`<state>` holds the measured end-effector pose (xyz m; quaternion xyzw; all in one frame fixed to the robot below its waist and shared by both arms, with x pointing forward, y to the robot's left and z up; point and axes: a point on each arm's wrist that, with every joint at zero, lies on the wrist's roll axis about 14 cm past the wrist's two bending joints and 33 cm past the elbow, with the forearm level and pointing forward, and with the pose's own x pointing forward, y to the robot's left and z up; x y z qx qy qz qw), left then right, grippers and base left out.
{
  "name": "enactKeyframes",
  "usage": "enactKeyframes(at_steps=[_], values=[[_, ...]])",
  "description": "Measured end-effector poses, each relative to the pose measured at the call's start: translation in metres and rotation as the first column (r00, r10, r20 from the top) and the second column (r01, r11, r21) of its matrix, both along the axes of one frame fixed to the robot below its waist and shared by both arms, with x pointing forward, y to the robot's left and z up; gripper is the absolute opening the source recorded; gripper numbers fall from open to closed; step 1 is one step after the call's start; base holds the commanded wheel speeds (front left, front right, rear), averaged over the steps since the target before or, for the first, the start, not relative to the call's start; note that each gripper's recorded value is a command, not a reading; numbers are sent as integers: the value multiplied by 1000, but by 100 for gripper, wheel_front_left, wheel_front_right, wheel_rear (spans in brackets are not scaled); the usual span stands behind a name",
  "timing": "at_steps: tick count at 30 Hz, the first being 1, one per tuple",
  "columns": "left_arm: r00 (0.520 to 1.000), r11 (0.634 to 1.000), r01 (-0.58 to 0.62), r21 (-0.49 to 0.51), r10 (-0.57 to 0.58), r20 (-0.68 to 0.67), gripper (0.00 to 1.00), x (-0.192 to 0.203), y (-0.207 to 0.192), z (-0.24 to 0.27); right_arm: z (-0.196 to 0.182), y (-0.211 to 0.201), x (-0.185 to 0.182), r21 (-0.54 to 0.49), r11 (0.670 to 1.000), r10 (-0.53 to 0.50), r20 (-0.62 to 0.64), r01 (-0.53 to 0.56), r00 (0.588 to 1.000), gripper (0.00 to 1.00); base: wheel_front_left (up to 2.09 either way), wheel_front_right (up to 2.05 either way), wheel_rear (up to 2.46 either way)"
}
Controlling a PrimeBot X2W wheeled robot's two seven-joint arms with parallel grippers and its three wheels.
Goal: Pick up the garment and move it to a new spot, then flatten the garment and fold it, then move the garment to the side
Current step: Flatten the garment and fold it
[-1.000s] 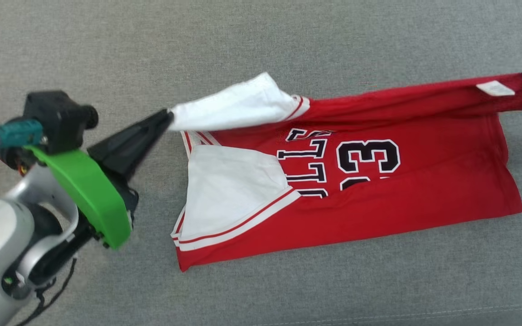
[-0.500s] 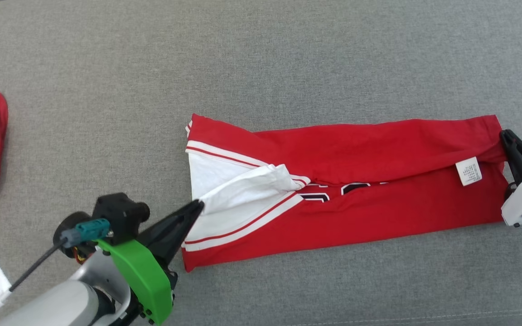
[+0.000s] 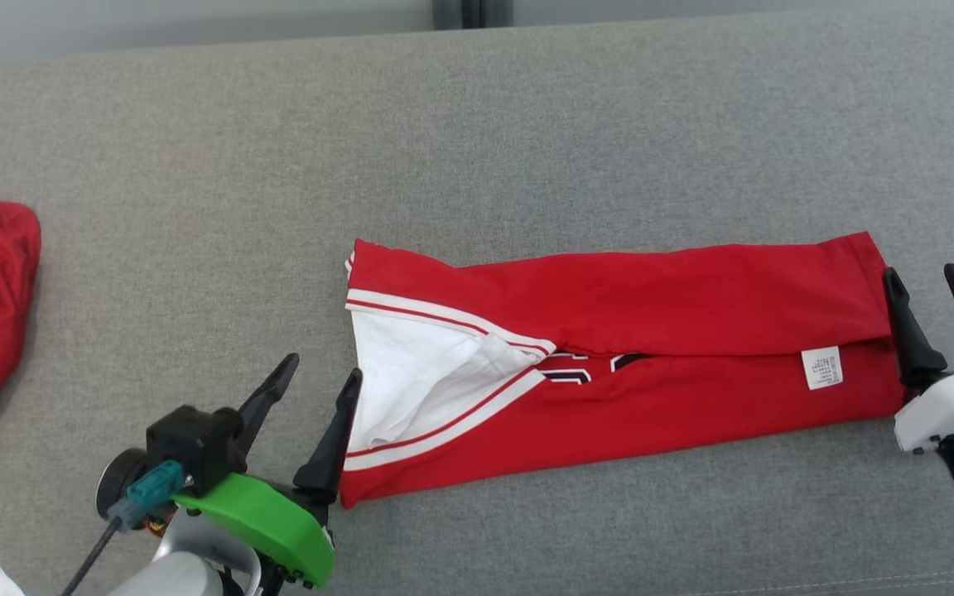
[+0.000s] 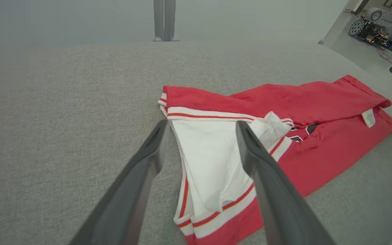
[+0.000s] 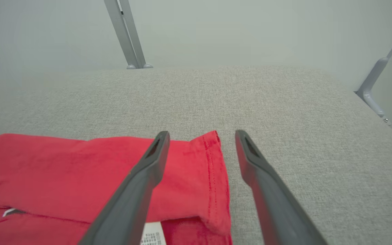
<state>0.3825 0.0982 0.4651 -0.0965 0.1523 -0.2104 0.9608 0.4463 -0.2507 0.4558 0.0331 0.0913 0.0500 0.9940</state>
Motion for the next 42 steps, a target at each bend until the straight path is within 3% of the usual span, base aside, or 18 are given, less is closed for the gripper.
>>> enactKeyframes(at_steps=[7, 11, 19, 26, 33, 42], values=[[975, 981, -196, -15, 196, 105, 100, -3, 16, 14, 4, 13, -27, 37, 999, -10, 64, 7, 998, 100, 0, 0, 0], [936, 957, -288, -42, 290, 199, 100, -4, 22, 34, 2, 22, -38, 47, 999, -11, 66, 8, 998, 100, 0, 0, 0], [899, 944, -326, -44, 324, 296, 100, -35, 15, 44, -2, 22, -55, 74, 996, -63, 67, 58, 996, 100, 0, 0, 0], [874, 927, -375, -12, 358, 327, 100, -55, 27, 41, -28, 9, -56, 79, 989, -120, -25, 122, 992, 100, 0, 0, 0], [863, 921, -391, -5, 368, 347, 100, -67, 31, 42, -36, -4, -25, 67, 986, -145, -128, 155, 981, 100, 0, 0, 0], [855, 907, -421, 2, 395, 336, 100, -65, 37, 38, -83, -7, -18, 10, 990, -130, -369, 144, 920, 100, 0, 0, 0]])
